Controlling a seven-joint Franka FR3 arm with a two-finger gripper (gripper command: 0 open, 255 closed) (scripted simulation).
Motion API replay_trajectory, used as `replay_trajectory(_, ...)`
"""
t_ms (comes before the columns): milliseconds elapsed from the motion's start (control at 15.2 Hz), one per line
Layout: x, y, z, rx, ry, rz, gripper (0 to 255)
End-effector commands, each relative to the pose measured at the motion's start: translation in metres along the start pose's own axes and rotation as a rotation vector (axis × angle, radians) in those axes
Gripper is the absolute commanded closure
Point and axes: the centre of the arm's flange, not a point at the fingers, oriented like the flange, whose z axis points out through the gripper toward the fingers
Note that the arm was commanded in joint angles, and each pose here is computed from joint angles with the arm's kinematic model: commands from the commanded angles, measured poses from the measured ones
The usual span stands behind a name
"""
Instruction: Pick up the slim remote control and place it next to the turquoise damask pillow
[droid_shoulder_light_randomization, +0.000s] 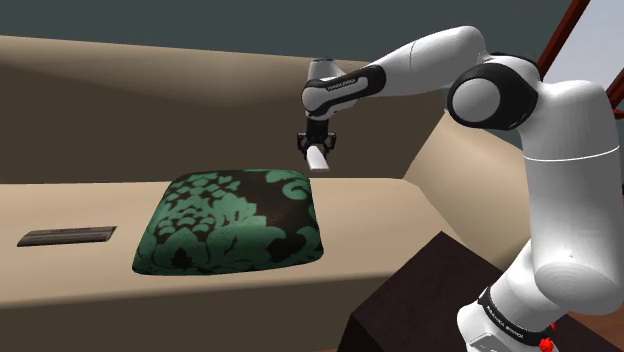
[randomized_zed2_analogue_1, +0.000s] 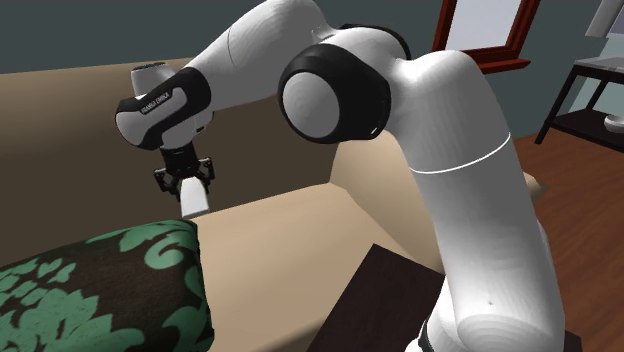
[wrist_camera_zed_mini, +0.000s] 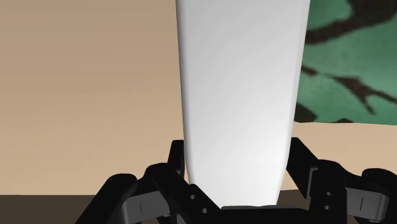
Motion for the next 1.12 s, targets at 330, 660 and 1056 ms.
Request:
replay_trajectory(330, 0.001, -0.001, 0.036, 0.001, 0.001, 0.0, 255)
replay_trajectory(660, 0.001, -0.002, 0.062, 0.001, 0.001, 0.0, 255)
replay_trajectory(1056, 0.001, -0.003, 0.094, 0.001, 0.001, 0.0, 255)
